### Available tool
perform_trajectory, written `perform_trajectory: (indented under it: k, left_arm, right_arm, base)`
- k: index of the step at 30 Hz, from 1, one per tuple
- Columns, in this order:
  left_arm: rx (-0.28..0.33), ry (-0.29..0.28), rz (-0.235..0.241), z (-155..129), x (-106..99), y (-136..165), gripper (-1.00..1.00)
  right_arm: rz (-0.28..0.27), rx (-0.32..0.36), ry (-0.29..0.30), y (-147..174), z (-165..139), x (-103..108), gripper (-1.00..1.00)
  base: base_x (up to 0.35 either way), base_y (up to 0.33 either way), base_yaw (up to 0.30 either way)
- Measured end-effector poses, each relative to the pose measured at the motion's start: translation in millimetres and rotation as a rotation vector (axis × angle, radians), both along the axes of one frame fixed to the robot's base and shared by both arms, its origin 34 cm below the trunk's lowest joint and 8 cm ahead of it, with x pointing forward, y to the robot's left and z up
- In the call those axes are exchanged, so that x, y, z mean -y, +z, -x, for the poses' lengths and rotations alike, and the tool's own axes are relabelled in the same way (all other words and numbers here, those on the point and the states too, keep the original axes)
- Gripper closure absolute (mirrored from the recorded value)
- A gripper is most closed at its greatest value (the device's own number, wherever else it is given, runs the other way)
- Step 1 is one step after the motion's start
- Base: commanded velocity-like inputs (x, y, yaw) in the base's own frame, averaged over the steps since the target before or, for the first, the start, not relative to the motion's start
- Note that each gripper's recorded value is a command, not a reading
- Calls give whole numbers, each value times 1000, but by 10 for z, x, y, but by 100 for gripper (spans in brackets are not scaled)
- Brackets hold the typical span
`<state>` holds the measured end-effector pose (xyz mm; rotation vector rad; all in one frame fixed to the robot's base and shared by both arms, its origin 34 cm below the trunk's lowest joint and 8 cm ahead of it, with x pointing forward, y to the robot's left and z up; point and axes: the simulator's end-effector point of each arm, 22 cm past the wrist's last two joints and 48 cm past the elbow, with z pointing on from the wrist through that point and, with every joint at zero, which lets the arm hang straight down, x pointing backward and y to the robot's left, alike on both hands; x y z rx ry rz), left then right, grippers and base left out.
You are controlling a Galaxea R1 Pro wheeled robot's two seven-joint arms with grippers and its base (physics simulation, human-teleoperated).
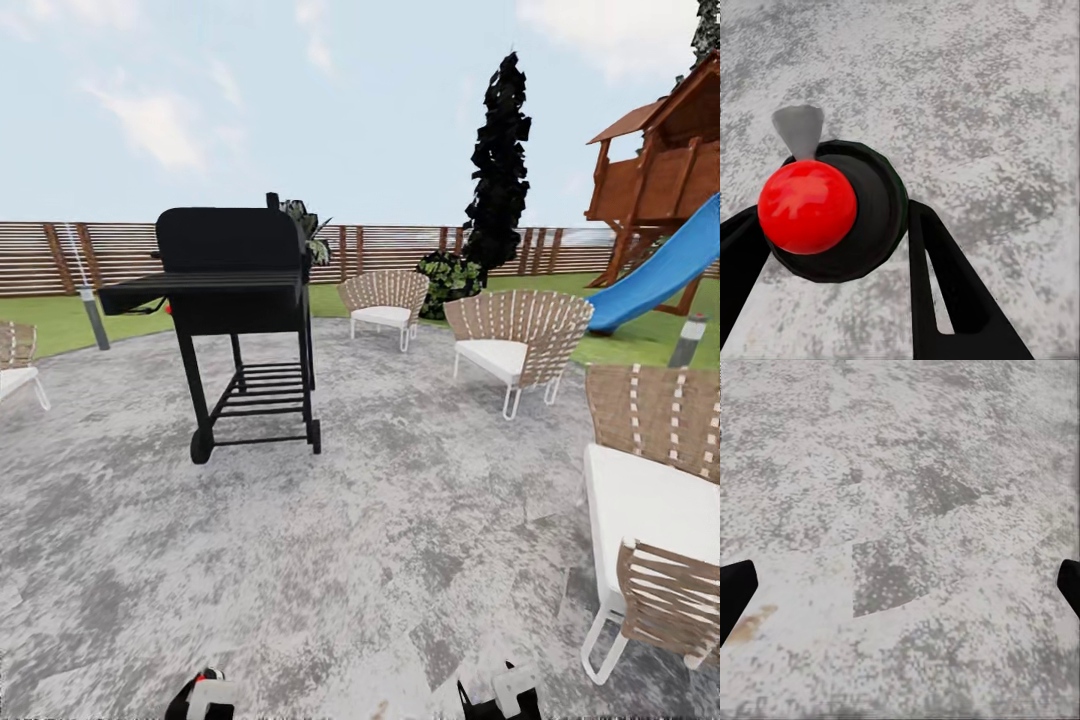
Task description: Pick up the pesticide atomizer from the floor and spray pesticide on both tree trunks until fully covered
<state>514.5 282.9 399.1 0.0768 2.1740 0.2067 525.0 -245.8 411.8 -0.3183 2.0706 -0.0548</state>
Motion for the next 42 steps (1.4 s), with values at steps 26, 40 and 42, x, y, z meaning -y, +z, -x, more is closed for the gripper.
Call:
perform_trajectory:
  k: [26,40,42]
  left_arm:
    - [0,3,-1,0,-9,1,100]
    - [0,7,-1,4,-25,-1,100]
    - [-1,7,-1,4,-25,-2,100]
  right_arm:
    - [0,0,0,0,0,-1,-100]
    - [0,0,1,0,0,-4,-100]
    - [0,0,1,0,0,-4,-100]
  base:
    - [-248,217,-55]
    - [-252,221,-293]
    - [-252,220,-298]
